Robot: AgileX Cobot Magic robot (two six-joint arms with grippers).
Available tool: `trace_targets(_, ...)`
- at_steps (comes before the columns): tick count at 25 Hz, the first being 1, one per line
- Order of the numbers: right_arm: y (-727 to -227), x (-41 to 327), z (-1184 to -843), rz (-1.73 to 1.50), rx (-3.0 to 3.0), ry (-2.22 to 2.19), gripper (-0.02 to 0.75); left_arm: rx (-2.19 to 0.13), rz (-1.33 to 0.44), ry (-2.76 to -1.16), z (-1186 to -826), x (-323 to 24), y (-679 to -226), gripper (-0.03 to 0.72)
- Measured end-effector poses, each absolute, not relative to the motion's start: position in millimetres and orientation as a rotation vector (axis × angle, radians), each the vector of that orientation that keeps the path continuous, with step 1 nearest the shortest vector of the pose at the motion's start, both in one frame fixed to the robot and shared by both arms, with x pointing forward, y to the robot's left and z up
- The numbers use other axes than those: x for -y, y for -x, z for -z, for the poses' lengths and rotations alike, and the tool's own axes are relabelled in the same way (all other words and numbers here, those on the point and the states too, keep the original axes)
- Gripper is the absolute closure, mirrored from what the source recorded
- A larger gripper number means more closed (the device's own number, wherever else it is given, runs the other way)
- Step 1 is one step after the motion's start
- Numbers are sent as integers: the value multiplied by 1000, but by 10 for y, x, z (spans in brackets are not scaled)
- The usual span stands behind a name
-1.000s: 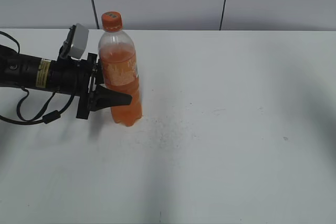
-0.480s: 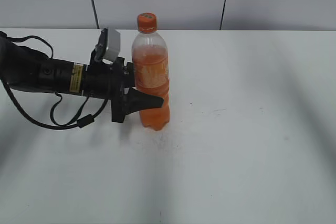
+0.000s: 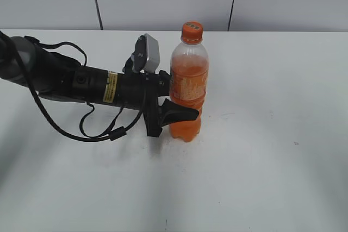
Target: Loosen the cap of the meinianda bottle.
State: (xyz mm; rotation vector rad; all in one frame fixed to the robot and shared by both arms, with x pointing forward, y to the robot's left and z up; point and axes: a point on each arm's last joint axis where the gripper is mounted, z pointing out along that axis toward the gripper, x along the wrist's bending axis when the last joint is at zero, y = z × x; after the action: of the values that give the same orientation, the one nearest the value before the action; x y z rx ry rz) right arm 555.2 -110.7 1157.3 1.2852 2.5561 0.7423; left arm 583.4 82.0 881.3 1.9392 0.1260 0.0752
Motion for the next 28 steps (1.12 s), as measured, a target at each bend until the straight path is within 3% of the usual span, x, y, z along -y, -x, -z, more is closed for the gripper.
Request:
trace_targets(8, -5536, 951, -11484, -772, -2607, -1335, 301, -129, -77, -1940, -8811, -820, -5837, 291)
trace_targets(19, -5589, 683, -11179, -682, -2683, -1349, 295, -130, -84, -1948, -8817, -813, -5836, 291)
trace_targets(28, -5606, 648, -11122, -641, -2647, -1414, 294, -132, -85, -1948, -8817, -809, -5836, 291)
